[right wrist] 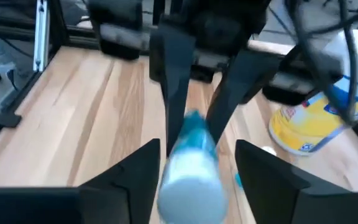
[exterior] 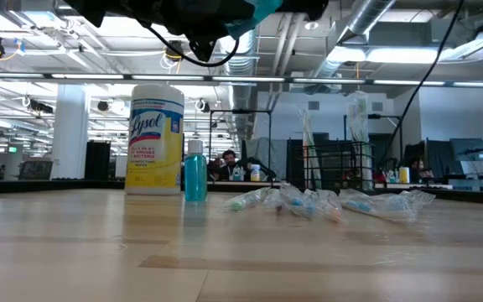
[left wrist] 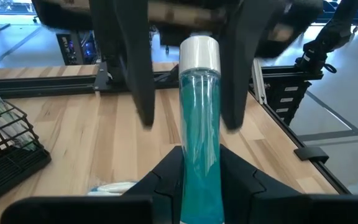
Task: Pick & Place toothbrushing station
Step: Put the right blue mouthwash into the black wire organizer
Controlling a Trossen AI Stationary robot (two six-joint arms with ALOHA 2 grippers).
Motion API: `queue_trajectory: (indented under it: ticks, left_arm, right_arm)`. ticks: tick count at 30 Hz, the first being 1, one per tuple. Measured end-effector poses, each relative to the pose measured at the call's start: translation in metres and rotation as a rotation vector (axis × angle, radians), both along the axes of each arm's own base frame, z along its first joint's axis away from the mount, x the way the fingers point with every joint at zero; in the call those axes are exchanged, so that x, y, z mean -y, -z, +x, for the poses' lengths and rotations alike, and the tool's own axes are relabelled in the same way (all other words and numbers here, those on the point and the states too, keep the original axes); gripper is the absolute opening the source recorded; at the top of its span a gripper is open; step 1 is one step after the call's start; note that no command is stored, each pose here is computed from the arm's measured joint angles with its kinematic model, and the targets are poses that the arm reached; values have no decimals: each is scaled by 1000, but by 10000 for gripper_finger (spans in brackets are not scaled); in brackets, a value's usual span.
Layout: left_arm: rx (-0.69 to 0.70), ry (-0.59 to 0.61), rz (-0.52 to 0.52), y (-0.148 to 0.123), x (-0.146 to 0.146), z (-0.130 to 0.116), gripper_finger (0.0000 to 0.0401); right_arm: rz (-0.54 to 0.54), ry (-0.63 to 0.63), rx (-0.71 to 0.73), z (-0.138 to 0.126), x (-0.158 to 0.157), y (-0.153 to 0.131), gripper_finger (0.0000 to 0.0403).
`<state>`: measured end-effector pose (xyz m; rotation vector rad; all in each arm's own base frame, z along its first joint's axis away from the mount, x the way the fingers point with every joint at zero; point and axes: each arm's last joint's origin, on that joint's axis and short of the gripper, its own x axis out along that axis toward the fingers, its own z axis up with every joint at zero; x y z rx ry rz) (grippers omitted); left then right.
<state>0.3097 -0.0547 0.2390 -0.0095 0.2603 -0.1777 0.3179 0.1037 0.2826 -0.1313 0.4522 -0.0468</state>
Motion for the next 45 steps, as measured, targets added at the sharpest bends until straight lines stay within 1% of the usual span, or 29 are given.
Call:
queue_trajectory:
  ticks: [2, 7, 10, 13, 16, 19, 28, 32, 34, 38, 42, 44, 45]
  left_arm:
    - [-1, 0, 0, 0, 0, 0, 61]
    - [-3, 0, 1, 0, 0, 0, 61]
    - [-7, 0, 2, 1, 0, 0, 61]
    - [-12, -1, 2, 1, 0, 0, 61]
    - [-13, -2, 2, 1, 0, 0, 61]
    - [-11, -1, 2, 1, 0, 0, 61]
    - [-3, -2, 1, 1, -1, 0, 61]
    - [-4, -1, 1, 1, -1, 0, 61]
    - [-3, -2, 1, 1, -1, 0, 61]
    - [-2, -2, 1, 0, -1, 0, 61]
    - [-1, -2, 1, 0, -1, 0, 61]
    - [-6, -2, 2, 1, -1, 0, 61]
    - [-5, -3, 2, 1, -1, 0, 61]
  right_arm:
    - [11, 1, 7, 3, -3, -11, 179]
    - [23, -21, -8, 3, -6, -19, 134]
    - [21, -23, -32, 0, -5, -19, 112]
    - [35, -15, -50, -1, -5, -18, 101]
    - [36, -13, -52, -1, -4, -17, 100]
    - [36, -15, -53, -1, -4, -17, 107]
    - [38, -29, -74, -2, -4, -15, 159]
    - [36, -29, -73, -2, -4, -15, 169]
    - [35, -28, -75, -1, -4, -15, 170]
    - [23, -16, -112, 4, -2, -4, 162]
    - [30, -2, -91, 10, 1, -4, 145]
    - [24, -3, -115, 9, 2, 0, 135]
    - [29, -4, -99, 10, 1, -2, 130]
